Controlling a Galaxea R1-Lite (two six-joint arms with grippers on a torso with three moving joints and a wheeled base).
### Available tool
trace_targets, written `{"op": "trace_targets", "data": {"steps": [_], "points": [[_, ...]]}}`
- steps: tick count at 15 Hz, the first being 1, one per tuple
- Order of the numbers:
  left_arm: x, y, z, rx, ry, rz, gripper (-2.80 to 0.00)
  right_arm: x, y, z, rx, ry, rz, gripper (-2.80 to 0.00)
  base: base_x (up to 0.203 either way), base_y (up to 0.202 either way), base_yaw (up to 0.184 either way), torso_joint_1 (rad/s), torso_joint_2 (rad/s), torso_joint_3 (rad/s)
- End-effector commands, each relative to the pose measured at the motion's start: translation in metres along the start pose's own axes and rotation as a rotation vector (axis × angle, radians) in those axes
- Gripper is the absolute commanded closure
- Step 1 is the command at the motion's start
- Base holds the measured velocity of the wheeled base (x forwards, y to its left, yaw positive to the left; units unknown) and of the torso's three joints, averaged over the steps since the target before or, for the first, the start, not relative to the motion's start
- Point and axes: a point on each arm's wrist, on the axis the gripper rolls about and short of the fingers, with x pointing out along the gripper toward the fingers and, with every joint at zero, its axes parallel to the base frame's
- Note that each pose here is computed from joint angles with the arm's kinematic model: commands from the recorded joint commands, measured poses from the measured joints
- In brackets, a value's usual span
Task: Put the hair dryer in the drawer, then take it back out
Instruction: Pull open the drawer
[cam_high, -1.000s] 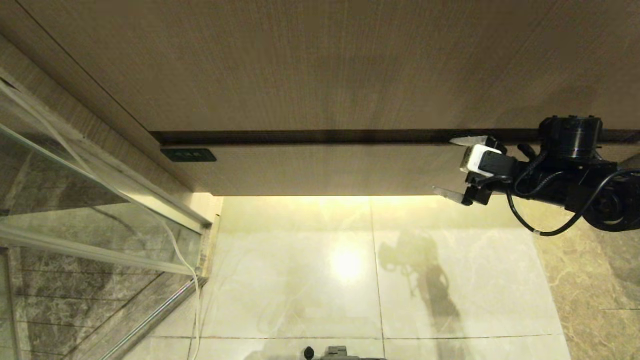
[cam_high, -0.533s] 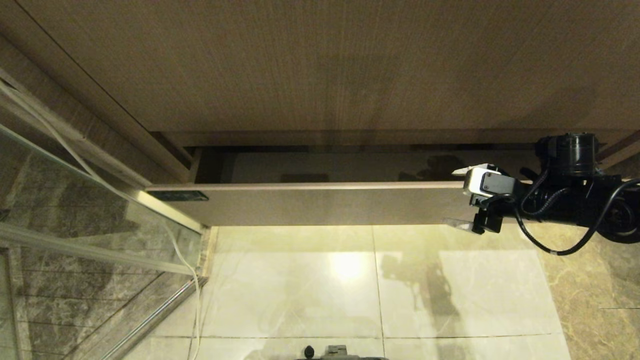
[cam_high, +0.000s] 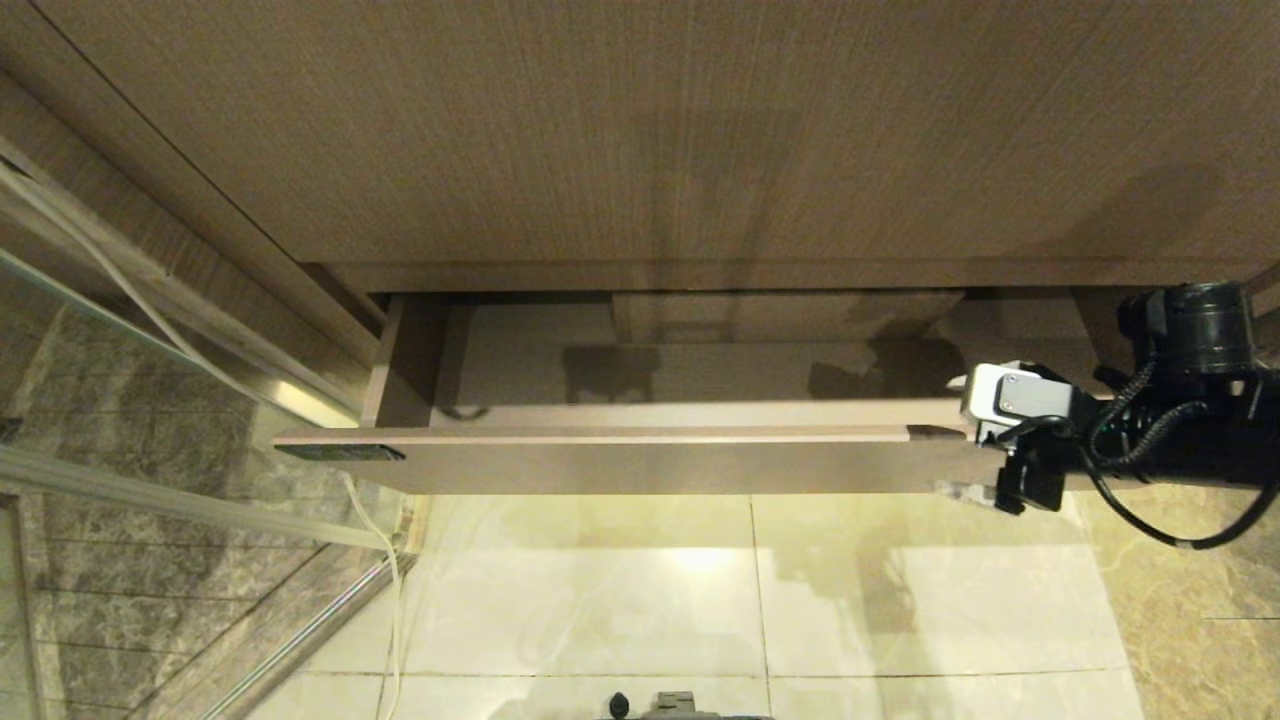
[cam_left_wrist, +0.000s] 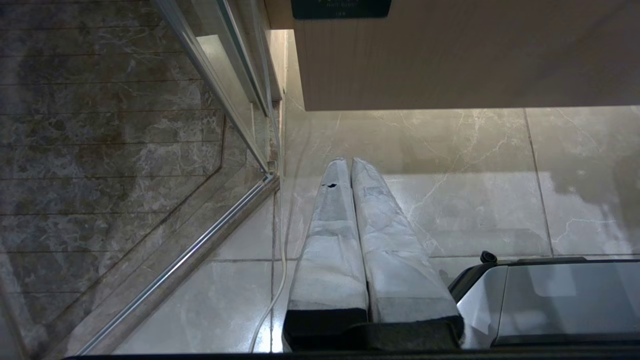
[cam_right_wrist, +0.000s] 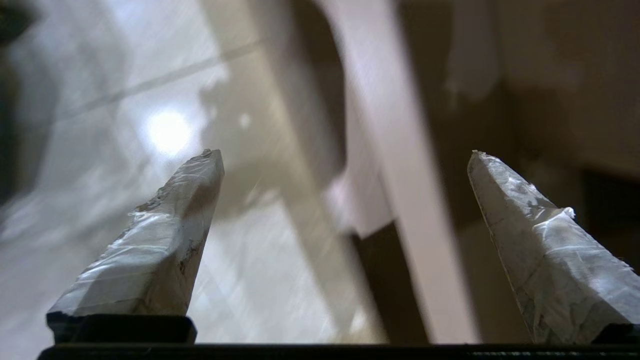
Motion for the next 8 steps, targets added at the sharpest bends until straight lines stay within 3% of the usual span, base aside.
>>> {"op": "trace_targets", "data": {"steps": [1, 5, 8], "points": [[0.0, 0.0, 0.0, 0.0, -0.001, 0.0, 0.0, -0.039, 0.008, 0.008, -0.011, 0.032, -0.023, -2.8, 0.0, 0.0, 0.0, 0.0, 0.0, 0.0], [0.0, 0.0, 0.0, 0.0, -0.001, 0.0, 0.0, -0.094, 0.035, 0.015, 0.006, 0.116, 0.015, -2.8, 0.0, 0.0, 0.0, 0.0, 0.0, 0.0], [0.0, 0.0, 0.0, 0.0, 0.001, 0.0, 0.0, -0.137, 0.051, 0.014, 0.033, 0.203, -0.044, -2.8, 0.0, 0.0, 0.0, 0.0, 0.0, 0.0]]}}
